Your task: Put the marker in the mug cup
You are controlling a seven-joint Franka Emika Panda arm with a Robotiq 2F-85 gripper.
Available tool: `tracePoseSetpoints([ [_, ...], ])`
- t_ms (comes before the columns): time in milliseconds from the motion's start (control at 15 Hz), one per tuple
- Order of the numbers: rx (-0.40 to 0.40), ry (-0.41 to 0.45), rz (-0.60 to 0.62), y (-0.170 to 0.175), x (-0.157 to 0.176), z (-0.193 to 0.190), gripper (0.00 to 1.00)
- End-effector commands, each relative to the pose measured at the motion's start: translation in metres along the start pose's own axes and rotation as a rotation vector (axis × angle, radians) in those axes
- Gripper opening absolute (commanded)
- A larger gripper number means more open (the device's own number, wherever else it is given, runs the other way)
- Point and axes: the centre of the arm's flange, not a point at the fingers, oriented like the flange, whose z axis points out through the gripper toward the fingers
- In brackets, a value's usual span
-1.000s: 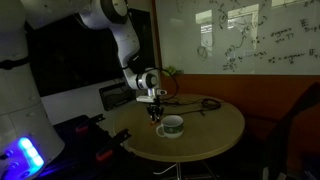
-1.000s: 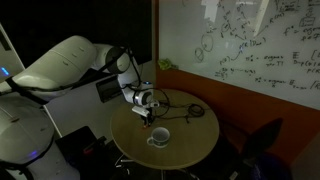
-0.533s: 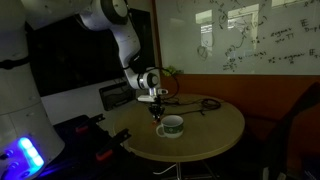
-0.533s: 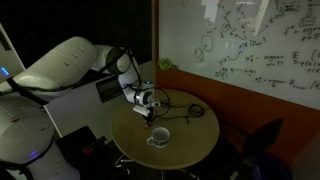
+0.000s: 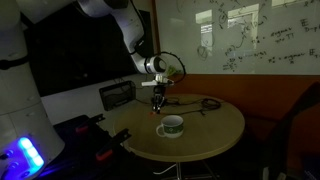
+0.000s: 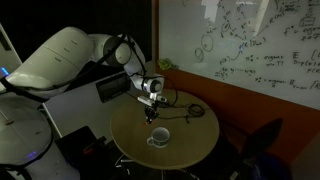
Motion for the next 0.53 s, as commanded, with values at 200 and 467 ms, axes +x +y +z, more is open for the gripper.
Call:
tracePoseSetpoints([
  [200, 0.011, -0.373, -0.068, 0.049, 0.006, -0.033, 0.05],
  [467, -0.032, -0.547, -0.084, 0.064, 0.004, -0.024, 0.05],
])
